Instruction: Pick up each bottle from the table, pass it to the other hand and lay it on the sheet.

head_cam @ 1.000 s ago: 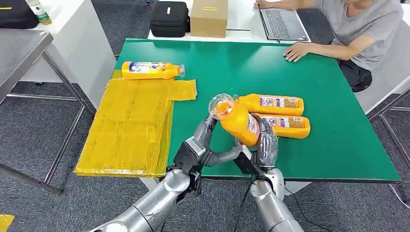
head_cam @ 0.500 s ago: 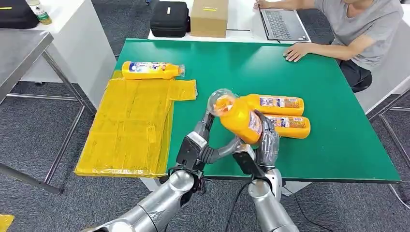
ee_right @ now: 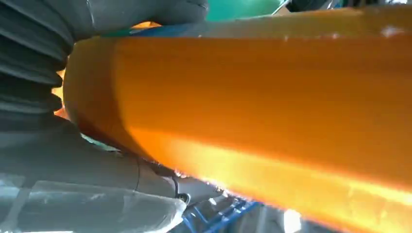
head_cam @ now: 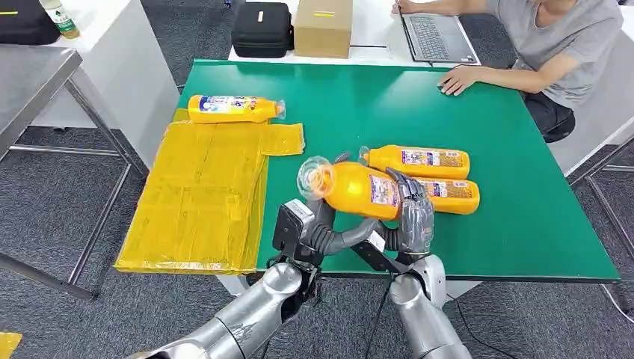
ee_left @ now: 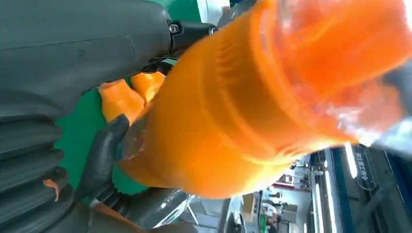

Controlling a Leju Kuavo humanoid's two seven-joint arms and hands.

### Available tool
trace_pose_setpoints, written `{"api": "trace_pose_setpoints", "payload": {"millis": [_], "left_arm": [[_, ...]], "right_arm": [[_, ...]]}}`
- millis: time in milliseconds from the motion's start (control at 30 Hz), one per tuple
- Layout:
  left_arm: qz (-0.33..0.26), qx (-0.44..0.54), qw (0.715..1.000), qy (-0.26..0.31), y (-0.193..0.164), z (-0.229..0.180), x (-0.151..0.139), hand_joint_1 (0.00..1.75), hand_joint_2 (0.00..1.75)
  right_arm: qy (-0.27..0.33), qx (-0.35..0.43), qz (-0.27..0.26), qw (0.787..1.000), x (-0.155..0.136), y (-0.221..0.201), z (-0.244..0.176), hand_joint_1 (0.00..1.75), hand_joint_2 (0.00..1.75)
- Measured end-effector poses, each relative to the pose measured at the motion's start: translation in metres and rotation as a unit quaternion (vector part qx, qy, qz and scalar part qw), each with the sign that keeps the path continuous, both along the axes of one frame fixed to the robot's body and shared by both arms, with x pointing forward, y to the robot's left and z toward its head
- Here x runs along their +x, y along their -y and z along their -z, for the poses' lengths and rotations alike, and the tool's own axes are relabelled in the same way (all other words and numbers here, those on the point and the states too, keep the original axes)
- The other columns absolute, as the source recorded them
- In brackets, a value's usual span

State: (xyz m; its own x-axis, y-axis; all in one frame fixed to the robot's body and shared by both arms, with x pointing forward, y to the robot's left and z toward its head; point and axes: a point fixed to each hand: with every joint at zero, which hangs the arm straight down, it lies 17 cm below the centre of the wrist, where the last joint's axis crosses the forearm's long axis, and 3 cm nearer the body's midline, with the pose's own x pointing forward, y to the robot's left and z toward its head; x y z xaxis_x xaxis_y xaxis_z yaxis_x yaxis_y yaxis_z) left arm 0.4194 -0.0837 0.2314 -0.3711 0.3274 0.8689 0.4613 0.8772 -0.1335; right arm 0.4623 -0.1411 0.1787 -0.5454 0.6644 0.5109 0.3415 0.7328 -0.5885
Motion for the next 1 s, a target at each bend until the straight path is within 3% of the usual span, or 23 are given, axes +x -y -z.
{"api": "trace_pose_setpoints", "payload": {"millis": [333,767,800,833,867,900,933,967,1000], "left_arm": [[0.001,-0.017,1.0,0.001,-0.001,-0.009,0.0,0.0,1.75],[-0.043,-0.015,0.999,0.005,-0.013,-0.014,0.009,0.0,1.75],[-0.044,-0.017,0.999,0.002,-0.014,-0.014,0.01,0.07,1.75],[-0.046,-0.02,0.999,-0.001,-0.015,-0.014,0.011,1.75,1.75],[-0.047,-0.024,0.999,-0.005,-0.015,-0.014,0.012,1.75,1.75],[-0.048,-0.029,0.998,-0.012,-0.015,-0.013,0.013,1.75,1.75],[-0.051,-0.031,0.998,-0.016,-0.015,-0.013,0.014,1.75,1.75],[-0.053,-0.031,0.998,-0.019,-0.015,-0.013,0.014,1.75,1.75],[-0.057,-0.032,0.998,-0.023,-0.016,-0.013,0.016,1.75,1.75]], "right_arm": [[0.013,-0.004,-0.003,1.0,-0.009,-0.018,-0.01,1.75,1.75],[0.022,-0.023,-0.006,0.999,-0.023,-0.045,-0.017,1.75,1.75],[0.022,-0.024,-0.005,0.999,-0.023,-0.046,-0.017,1.75,1.75],[0.022,-0.024,-0.003,0.999,-0.022,-0.046,-0.018,1.75,1.75],[0.022,-0.025,-0.003,0.999,-0.022,-0.046,-0.018,1.75,1.75],[0.023,-0.028,-0.002,0.999,-0.022,-0.047,-0.018,1.64,1.75],[0.023,-0.029,-0.001,0.999,-0.021,-0.046,-0.019,0.28,1.75],[0.024,-0.03,0.0,0.999,-0.021,-0.046,-0.02,0.0,1.75],[0.024,-0.03,0.002,0.999,-0.02,-0.045,-0.02,0.0,1.75]]}}
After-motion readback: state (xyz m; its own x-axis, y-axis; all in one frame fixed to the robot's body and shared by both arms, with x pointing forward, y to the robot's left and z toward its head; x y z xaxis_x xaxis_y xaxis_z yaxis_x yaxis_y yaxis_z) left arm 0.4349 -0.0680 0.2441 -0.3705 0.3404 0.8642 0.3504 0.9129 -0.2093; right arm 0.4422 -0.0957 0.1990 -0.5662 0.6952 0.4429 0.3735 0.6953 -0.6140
